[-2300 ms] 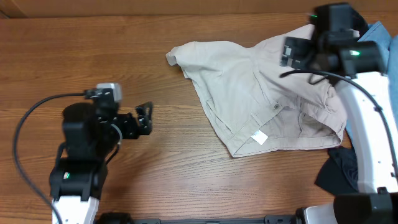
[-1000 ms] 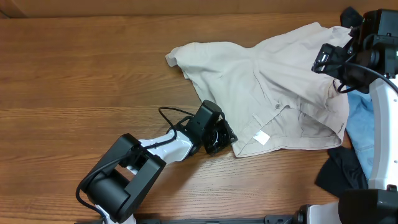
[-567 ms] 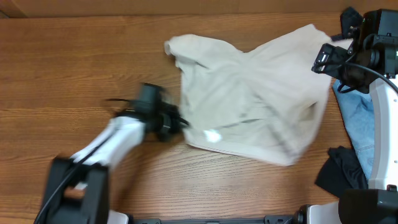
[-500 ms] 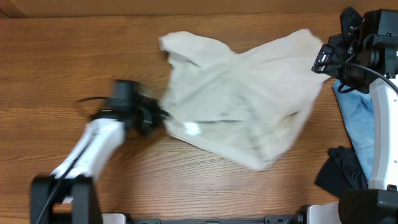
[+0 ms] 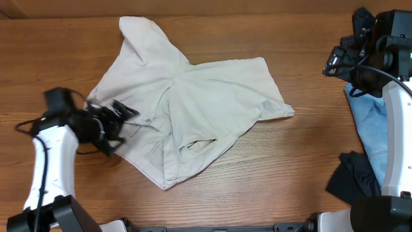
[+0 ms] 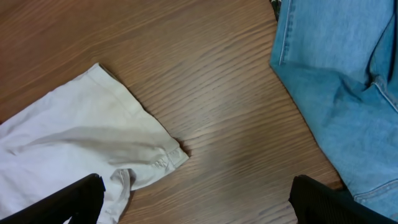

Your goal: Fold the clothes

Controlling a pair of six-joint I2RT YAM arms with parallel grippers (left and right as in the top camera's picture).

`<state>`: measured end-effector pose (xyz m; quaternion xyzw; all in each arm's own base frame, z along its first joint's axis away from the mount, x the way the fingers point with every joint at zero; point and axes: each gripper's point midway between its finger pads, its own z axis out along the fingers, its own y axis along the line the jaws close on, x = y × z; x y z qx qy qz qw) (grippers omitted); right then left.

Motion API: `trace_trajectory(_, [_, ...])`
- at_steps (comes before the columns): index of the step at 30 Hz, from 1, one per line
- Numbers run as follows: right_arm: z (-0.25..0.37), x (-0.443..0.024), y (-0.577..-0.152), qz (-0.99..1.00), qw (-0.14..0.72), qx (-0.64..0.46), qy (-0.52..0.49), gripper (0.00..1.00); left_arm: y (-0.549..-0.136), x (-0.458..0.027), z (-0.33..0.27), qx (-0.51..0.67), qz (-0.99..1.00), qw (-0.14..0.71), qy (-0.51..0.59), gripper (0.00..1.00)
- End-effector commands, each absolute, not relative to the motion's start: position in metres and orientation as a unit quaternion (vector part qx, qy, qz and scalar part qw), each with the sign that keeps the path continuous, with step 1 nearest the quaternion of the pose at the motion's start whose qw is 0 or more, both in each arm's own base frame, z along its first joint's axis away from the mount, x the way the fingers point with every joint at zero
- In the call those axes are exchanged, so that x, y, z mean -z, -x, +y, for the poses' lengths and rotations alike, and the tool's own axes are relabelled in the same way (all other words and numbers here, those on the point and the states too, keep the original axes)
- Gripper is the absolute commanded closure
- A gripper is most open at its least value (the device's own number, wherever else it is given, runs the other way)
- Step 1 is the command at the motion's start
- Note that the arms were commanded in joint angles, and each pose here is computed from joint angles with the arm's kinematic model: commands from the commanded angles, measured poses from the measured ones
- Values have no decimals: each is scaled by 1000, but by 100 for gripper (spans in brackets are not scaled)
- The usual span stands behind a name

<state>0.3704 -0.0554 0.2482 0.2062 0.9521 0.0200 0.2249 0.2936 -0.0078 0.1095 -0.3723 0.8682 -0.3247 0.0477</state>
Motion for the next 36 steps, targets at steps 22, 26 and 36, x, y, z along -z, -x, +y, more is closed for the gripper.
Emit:
trace_trajectory(22, [-53, -249, -364, 957, 215, -18, -193, 2, -233, -38, -116, 345, 875, -72, 332, 96])
trace_trajectory(26, [-43, -234, -358, 964, 186, -42, -185, 5, -201, -29, -103, 294, 896, -109, 315, 96])
trace_trajectory(36, [22, -153, -332, 974, 77, -180, -112, 5, -154, -9, -12, 111, 894, -142, 411, 96])
